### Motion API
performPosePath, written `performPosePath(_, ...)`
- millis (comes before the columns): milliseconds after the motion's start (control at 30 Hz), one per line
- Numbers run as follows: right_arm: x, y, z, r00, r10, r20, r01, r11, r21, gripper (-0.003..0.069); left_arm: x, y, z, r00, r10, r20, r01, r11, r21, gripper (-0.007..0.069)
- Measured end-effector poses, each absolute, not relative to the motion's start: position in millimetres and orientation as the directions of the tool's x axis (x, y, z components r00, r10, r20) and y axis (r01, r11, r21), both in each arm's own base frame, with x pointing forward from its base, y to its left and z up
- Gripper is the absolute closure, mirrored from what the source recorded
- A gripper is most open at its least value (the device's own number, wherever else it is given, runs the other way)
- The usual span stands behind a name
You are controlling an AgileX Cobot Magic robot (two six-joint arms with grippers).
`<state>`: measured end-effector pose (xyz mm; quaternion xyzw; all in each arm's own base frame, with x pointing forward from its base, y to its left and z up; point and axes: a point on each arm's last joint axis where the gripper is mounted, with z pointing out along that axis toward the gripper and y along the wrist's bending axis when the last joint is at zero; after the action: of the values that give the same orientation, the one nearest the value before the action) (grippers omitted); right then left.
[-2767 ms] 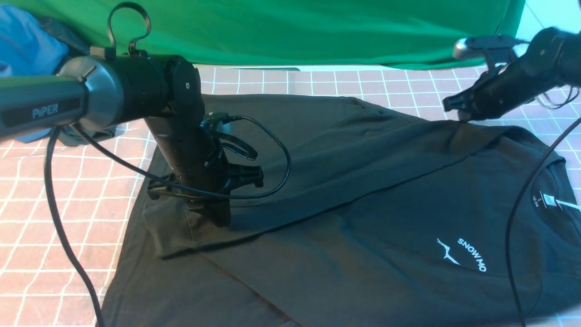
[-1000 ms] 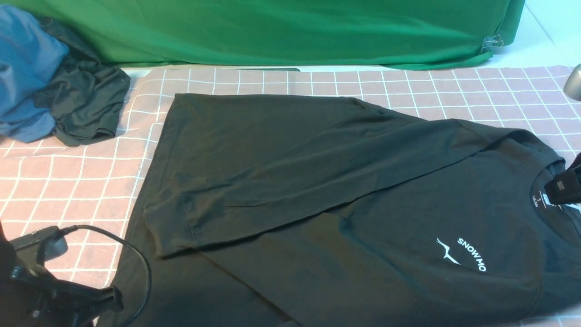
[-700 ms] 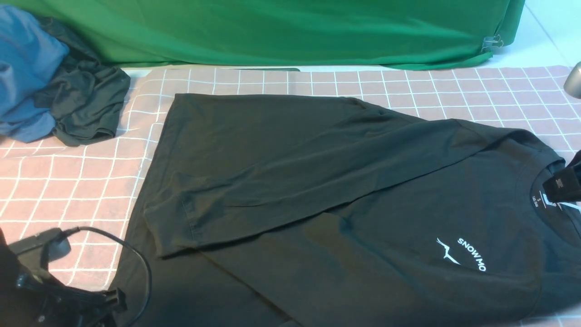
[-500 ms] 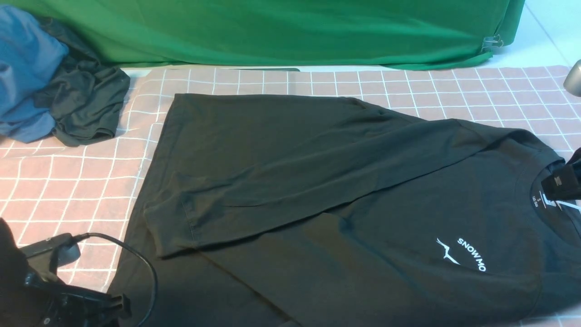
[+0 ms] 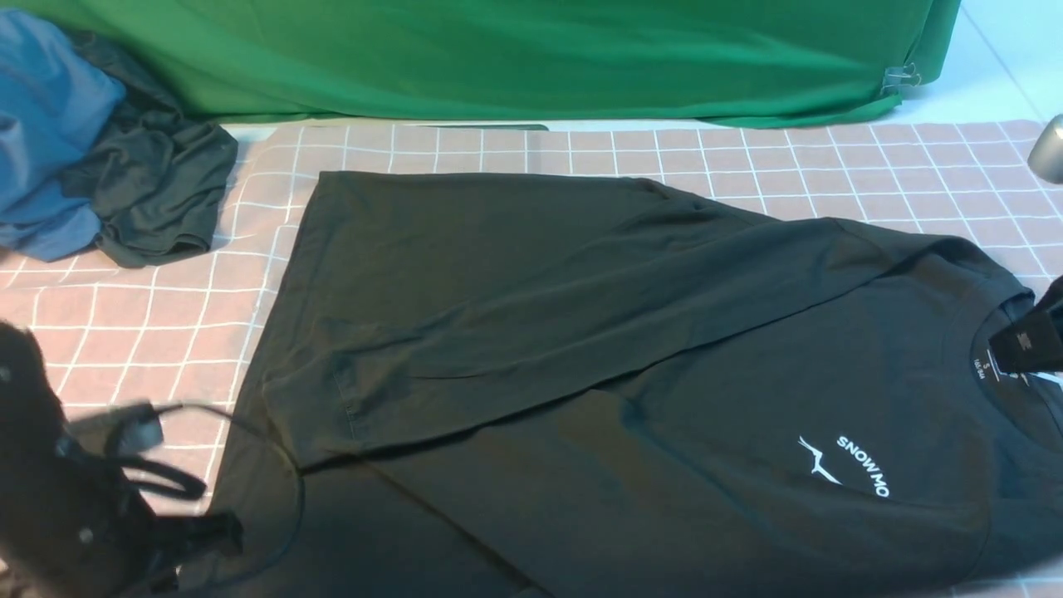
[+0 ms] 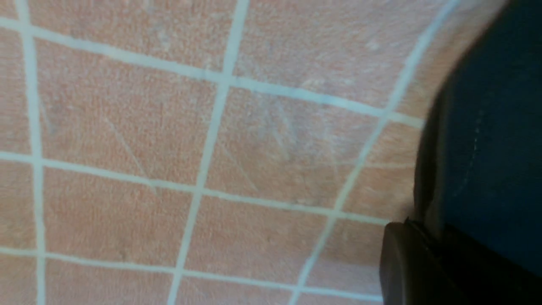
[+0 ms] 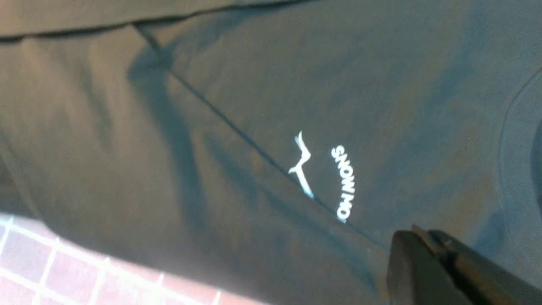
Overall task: Fold a long-sleeved shirt over a pink coffee tablecloth.
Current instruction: 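Grasp the near edge of the shirt at its hem and shoulder corners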
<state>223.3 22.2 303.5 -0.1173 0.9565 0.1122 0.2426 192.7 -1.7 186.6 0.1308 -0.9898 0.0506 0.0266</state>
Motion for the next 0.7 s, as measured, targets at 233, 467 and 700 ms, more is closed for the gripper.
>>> performPosePath(233, 214.6, 23.9, 299.9, -0.891, -0.200, -0.407, -0.297, 0.936, 0.190, 0.0615, 183.4, -3.4, 229.6, -0.960, -0.259, -0.107, -0.243, 0.959, -0.146, 0.0597)
performPosePath(467, 199.7, 29.9, 271.2, -0.935, -0.207, -0.287, -0.279, 0.930, 0.239, 0.0572, 172.6, -4.3, 244.0, -0.951, -0.259, -0.169, -0.232, 0.959, -0.164, 0.0597)
performPosePath(700, 176.4, 66.5, 218.2, -0.892, -0.369, -0.261, -0.425, 0.881, 0.208, 0.0293, 174.2, -4.4, 244.8, -0.946, -0.263, -0.190, -0.232, 0.958, -0.171, 0.0597)
